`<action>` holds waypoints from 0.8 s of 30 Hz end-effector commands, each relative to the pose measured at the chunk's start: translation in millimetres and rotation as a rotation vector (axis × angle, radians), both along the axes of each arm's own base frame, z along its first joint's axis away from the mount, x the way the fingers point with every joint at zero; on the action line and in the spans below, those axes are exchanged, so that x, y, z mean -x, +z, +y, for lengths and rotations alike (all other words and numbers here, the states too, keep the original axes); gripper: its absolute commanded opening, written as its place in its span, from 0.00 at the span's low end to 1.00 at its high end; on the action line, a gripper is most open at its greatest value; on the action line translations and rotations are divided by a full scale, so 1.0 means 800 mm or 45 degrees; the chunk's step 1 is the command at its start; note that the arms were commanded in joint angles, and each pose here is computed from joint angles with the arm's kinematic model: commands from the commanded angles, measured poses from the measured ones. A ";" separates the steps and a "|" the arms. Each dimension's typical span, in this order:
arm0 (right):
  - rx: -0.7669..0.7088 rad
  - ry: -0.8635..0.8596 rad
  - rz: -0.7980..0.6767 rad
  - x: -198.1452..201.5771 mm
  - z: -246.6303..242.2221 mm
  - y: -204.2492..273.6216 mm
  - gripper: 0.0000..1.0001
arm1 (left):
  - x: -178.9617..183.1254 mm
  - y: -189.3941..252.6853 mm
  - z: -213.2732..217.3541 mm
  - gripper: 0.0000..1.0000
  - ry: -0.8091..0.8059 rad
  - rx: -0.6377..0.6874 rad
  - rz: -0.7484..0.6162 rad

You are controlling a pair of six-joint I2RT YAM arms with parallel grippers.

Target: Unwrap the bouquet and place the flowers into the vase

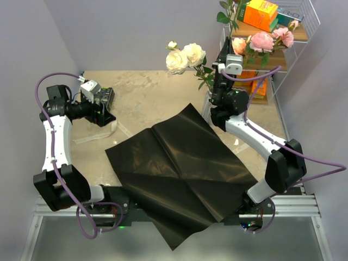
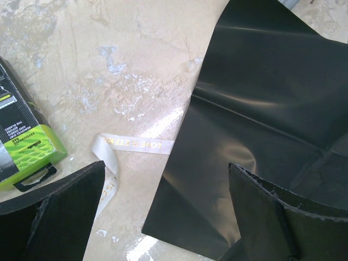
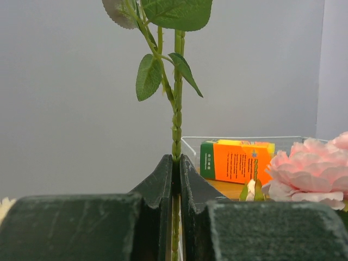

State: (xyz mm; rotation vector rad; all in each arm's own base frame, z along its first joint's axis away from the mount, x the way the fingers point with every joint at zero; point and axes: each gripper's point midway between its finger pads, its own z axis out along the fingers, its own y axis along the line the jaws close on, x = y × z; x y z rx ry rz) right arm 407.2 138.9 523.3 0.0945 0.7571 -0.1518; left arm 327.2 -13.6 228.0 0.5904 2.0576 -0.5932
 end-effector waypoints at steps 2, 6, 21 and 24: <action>-0.061 -0.021 -0.022 0.007 -0.013 -0.010 0.00 | -0.008 0.016 0.004 0.99 0.016 -0.001 -0.047; -0.064 0.009 0.092 -0.006 -0.008 -0.035 0.04 | -0.006 0.018 0.005 0.99 0.026 -0.009 -0.056; -0.051 0.250 0.449 -0.006 0.018 -0.074 0.69 | -0.001 0.014 0.005 0.99 0.036 -0.022 -0.066; -0.043 0.279 0.476 0.009 0.014 -0.068 0.70 | 0.001 0.017 0.002 0.99 0.030 -0.010 -0.061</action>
